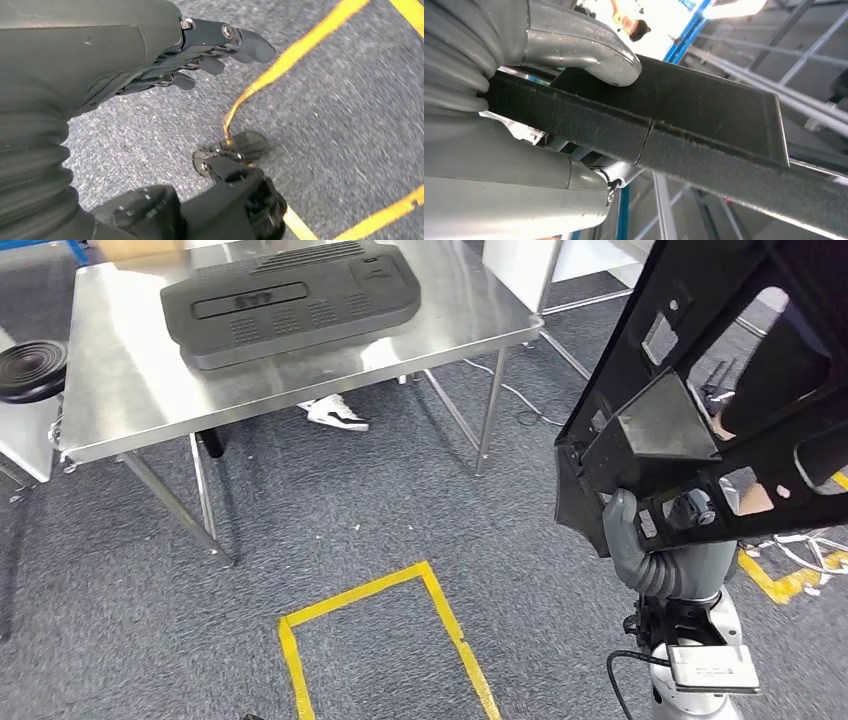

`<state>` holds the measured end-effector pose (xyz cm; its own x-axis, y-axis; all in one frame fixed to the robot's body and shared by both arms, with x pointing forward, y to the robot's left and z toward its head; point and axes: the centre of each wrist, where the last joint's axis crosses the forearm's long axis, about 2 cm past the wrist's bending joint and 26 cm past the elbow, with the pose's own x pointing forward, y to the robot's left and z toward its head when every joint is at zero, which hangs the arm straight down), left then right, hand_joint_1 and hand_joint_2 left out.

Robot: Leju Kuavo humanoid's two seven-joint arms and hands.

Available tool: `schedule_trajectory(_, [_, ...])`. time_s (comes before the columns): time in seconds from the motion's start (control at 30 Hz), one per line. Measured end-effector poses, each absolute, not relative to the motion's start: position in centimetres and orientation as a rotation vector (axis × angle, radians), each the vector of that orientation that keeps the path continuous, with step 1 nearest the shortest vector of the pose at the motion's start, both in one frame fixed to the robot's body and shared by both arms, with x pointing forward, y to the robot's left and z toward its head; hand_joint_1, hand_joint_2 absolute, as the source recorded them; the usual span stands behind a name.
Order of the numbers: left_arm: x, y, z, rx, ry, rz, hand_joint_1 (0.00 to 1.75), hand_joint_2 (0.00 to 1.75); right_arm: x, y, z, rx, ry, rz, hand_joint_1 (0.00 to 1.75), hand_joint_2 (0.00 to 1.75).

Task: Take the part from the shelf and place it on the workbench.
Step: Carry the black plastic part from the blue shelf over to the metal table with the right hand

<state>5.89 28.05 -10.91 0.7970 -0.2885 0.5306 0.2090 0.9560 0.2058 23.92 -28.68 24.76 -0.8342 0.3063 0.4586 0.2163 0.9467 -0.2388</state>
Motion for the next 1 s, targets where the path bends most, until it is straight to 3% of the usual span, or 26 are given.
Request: schedule_trajectory(1.0, [5.62, 28.06, -10.95, 0.123, -0.596, -0.264, 0.00, 1.75, 24.37, -28.62, 24.74, -0.380, -2.570, 0.237, 1.75, 1.75])
